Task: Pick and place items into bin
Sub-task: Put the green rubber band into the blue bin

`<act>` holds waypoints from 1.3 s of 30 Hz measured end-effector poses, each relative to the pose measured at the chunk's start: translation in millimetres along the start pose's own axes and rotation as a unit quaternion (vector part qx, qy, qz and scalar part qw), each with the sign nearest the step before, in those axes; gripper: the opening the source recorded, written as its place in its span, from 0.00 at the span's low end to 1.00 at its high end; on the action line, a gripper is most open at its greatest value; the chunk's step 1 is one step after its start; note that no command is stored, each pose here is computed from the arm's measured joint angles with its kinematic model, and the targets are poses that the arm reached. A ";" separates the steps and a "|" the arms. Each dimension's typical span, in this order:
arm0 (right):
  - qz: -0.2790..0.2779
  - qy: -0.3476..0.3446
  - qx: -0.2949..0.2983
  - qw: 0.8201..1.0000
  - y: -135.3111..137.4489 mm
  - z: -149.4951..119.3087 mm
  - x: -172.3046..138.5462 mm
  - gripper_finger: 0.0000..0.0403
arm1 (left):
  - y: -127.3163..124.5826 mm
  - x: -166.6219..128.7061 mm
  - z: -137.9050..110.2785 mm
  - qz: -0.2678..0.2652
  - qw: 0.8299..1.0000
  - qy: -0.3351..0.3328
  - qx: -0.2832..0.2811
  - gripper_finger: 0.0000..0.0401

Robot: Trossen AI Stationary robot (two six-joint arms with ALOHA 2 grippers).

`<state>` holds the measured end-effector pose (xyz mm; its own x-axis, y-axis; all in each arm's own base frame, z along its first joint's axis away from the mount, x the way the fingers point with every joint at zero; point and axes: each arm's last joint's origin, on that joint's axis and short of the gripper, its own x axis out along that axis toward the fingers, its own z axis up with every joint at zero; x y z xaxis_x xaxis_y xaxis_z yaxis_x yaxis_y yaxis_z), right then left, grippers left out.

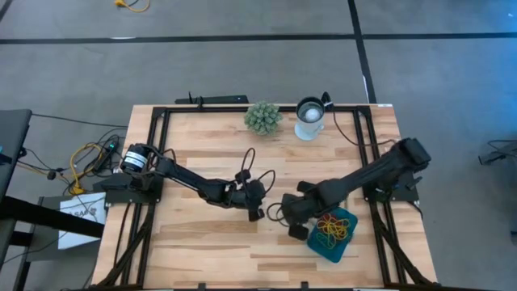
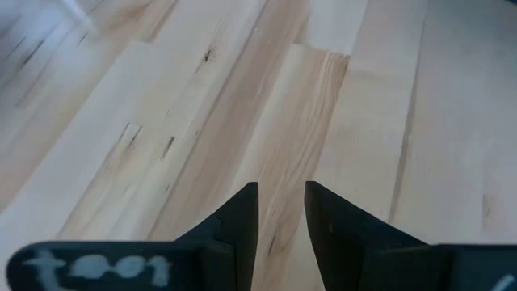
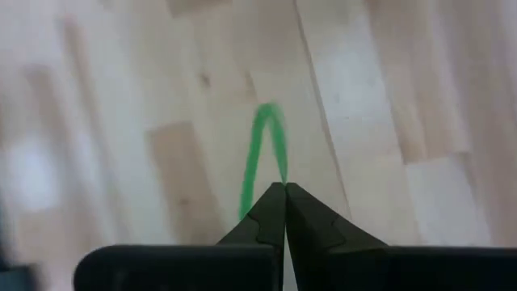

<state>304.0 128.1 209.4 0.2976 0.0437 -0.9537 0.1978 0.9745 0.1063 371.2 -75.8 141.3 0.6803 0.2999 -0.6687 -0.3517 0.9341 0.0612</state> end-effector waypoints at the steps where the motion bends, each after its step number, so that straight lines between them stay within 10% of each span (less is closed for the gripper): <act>1: 0.006 -0.008 0.008 1.000 1.4 -0.5 -11.7 0.00 | 0.1 0.0 -0.1 0.000 1.000 0.000 0.000 0.23; 13: -0.091 0.077 0.170 0.978 6.1 -78.0 -90.3 0.00 | -2.5 -2.4 -5.2 0.012 1.000 0.013 -0.007 0.23; 24: 0.014 0.081 0.210 0.974 38.6 -115.3 -46.2 0.00 | -2.4 -2.4 -5.2 0.012 1.000 0.013 -0.017 0.23; 39: 0.011 0.094 0.237 0.967 20.7 -129.4 -8.2 0.09 | -8.5 -5.5 -7.6 0.001 1.000 0.014 -0.012 0.23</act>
<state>184.8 176.4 183.0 0.1401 0.1465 -0.9792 0.6116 0.7650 0.2020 365.5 -86.9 138.9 0.6613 0.2961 -0.6892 -0.3685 0.9285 0.0453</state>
